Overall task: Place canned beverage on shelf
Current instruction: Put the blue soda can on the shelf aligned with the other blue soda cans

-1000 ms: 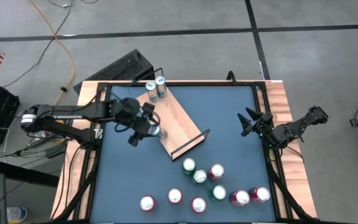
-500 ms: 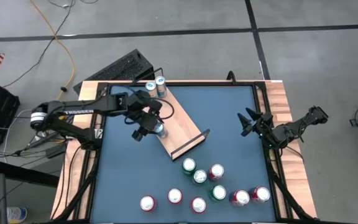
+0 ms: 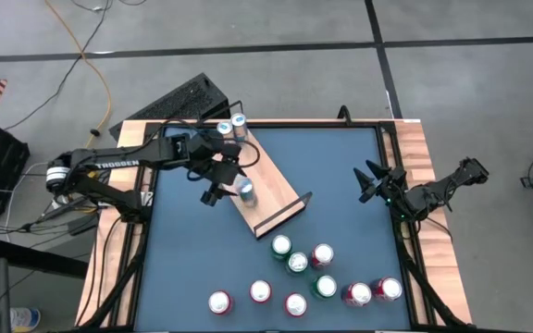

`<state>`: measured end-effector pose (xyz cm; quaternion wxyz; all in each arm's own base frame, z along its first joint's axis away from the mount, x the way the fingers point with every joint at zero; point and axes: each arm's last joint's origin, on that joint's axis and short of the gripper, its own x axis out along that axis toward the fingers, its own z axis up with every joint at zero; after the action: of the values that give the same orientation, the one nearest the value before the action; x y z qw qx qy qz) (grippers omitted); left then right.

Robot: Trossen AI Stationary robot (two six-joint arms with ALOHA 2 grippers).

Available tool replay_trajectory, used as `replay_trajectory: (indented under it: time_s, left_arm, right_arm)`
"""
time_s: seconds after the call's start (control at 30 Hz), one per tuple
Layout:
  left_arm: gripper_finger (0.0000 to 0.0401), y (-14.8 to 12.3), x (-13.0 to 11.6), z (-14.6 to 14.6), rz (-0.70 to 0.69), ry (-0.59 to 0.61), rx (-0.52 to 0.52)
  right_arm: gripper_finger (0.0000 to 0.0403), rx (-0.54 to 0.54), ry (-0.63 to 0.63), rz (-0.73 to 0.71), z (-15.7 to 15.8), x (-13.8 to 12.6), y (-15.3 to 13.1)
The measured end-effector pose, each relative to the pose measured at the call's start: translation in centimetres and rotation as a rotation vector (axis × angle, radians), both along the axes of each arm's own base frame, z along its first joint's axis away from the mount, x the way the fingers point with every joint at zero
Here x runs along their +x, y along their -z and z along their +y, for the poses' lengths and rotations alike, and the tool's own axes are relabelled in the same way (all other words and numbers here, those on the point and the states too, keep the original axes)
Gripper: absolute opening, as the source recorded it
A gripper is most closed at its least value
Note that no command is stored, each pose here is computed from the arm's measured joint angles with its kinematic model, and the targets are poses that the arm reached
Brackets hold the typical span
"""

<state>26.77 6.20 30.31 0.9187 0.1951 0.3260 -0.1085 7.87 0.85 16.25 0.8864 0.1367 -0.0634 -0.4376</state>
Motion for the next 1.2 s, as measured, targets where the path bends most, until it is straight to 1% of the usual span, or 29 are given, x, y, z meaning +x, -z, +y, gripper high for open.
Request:
replay_trajectory:
  time_s: [0.17,0.23,0.3,0.33,0.43,0.53,0.6,0.67,0.77,0.87,0.93,1.1,1.2]
  left_arm:
    - [0.0287,0.1,0.1,0.1,-0.001,-0.003,0.013]
    - [0.0288,-0.2,0.1,0.2,-0.016,-0.059,0.025]
    - [0.0288,-0.8,-0.2,0.4,-0.046,-0.144,0.022]
    - [0.0288,-1.4,-0.4,0.5,-0.068,-0.198,0.009]
    - [0.0288,-3.3,-0.8,0.6,-0.134,-0.367,-0.097]
    - [0.0289,-4.9,-0.8,0.0,-0.178,-0.47,-0.208]
    - [0.0289,-5.9,-0.6,-0.6,-0.224,-0.535,-0.251]
    - [0.0289,-6.3,-0.2,-1.4,-0.276,-0.603,-0.255]
    - [0.0289,-5.9,0.4,-2.5,-0.323,-0.712,-0.221]
    - [0.0289,-5.2,1.3,-3.7,-0.356,-0.819,-0.218]
    - [0.0289,-4.6,1.8,-4.5,-0.343,-0.852,-0.196]
    - [0.0289,-3.3,3.8,-6.6,-0.399,-0.935,-0.221]
    - [0.0289,-2.5,5.1,-7.9,-0.391,-0.951,-0.179]
  right_arm:
    - [0.0282,-0.001,0.0,0.002,0.0,0.0,0.0]
    - [0.0282,-0.001,0.0,0.002,0.0,0.0,0.0]
    - [0.0282,-0.001,0.0,0.001,0.0,0.0,0.0]
    - [0.0282,-0.001,0.0,0.002,0.0,0.0,0.0]
    - [0.0282,-0.001,0.0,0.002,0.0,0.0,0.0]
    - [0.0282,-0.001,0.0,0.002,0.0,0.0,0.0]
    - [0.0282,-0.003,0.0,0.004,0.0,0.0,0.0]
    - [0.0282,-0.006,0.0,0.008,0.0,0.0,0.0]
    - [0.0282,-0.006,0.0,0.008,0.0,0.0,0.0]
    - [0.0282,-0.013,0.0,0.017,0.0,0.0,0.0]
    - [0.0282,-0.023,0.0,0.03,0.0,0.0,0.0]
    - [0.0282,-0.034,0.0,0.045,0.0,0.0,0.0]
    - [0.0282,-0.034,-0.001,0.044,0.0,0.0,0.0]
